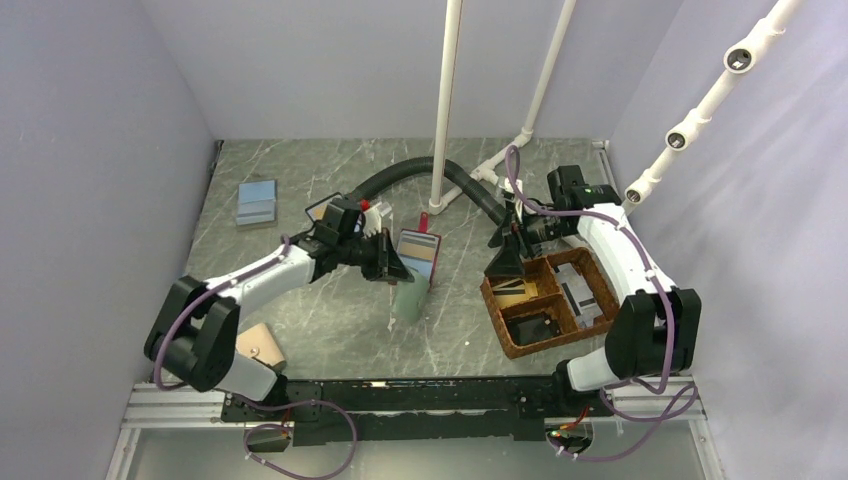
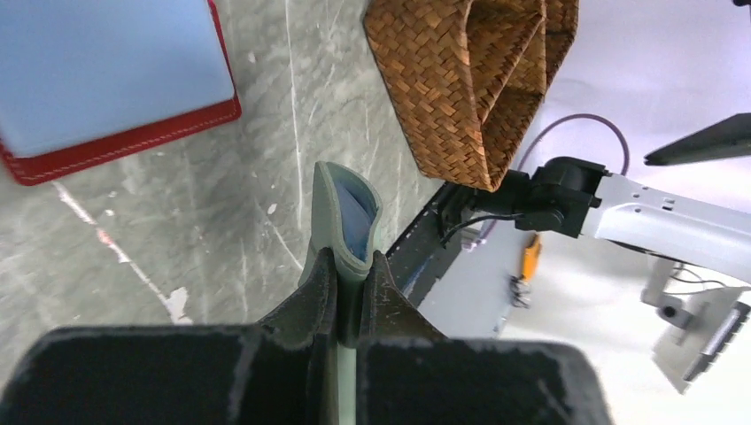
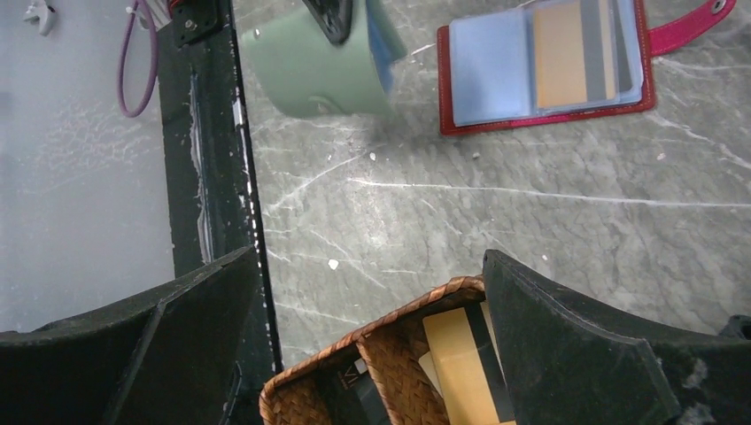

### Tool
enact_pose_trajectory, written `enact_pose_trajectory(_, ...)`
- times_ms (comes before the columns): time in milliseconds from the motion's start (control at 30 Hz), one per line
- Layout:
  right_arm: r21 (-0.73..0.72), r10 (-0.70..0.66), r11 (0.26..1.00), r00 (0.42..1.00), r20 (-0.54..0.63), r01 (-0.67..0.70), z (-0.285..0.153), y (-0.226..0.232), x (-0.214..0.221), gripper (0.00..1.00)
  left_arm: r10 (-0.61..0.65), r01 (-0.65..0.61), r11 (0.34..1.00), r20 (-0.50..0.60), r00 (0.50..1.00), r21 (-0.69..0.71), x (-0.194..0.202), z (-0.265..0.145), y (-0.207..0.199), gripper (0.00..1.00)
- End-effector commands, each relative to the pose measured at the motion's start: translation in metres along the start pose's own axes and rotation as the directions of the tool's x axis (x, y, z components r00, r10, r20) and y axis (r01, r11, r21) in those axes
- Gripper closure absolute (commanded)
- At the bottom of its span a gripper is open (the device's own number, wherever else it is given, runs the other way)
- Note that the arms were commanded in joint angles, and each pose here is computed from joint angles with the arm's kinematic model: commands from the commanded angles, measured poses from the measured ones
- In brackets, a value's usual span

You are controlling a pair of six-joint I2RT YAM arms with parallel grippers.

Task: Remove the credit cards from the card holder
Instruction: Place the card holder at the center of the board.

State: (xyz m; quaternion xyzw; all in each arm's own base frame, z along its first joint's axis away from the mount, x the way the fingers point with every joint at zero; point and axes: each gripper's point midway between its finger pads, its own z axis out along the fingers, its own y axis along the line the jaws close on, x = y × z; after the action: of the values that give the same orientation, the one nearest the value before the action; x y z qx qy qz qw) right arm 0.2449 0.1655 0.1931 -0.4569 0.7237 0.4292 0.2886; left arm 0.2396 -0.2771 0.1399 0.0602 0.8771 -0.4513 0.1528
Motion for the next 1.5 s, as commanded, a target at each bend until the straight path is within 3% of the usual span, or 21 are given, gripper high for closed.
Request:
enact_pose_trajectory(0,-0.021,-0.058,0.998,0.996,0.064,0.059,0.002,0.008,-0.010,0.00,-0.072,0.082,0.983,-0.067,0.995,0.166,0.011,0.020,-0.015,1.00)
enact_pose_trajectory(300,-0.020,-0.056,0.998,0.996,0.070,0.057,0.004,0.016,-0.005,0.00,-0.078,0.087,0.994,-0.129,0.988,0.064,0.032,0.042,0.025,0.97)
enact_pose_trajectory(567,-0.018,-0.050,0.999,0.996,0.070,0.052,0.005,0.022,0.002,0.00,-0.113,0.101,0.992,-0.194,0.974,-0.073,0.062,0.036,0.059,0.84)
enact_pose_trajectory(700,-0.024,-0.061,0.998,0.998,0.020,0.061,0.011,0.027,0.013,0.00,-0.126,0.105,0.986,-0.169,0.977,-0.131,0.063,0.029,0.064,0.72)
enact_pose_trajectory(833,-0.070,-0.136,0.989,0.989,-0.062,0.131,0.026,0.041,0.023,0.00,-0.151,0.123,0.965,-0.104,0.983,-0.233,0.060,0.012,0.070,0.46)
enact_pose_trajectory(933,-0.108,-0.198,0.977,0.972,-0.125,0.185,0.039,0.049,0.027,0.00,-0.184,0.166,0.953,-0.048,0.982,-0.255,0.063,0.001,0.070,0.34)
enact_pose_trajectory(1233,-0.143,-0.273,0.958,0.939,-0.208,0.247,0.105,0.069,0.032,0.03,-0.397,0.396,0.896,0.036,0.917,-0.202,0.095,-0.010,0.071,0.30)
enact_pose_trajectory(1467,-0.195,-0.269,0.955,0.933,-0.238,0.225,0.140,0.083,0.049,0.10,-0.468,0.465,0.849,0.054,0.882,-0.252,0.113,-0.018,0.083,0.30)
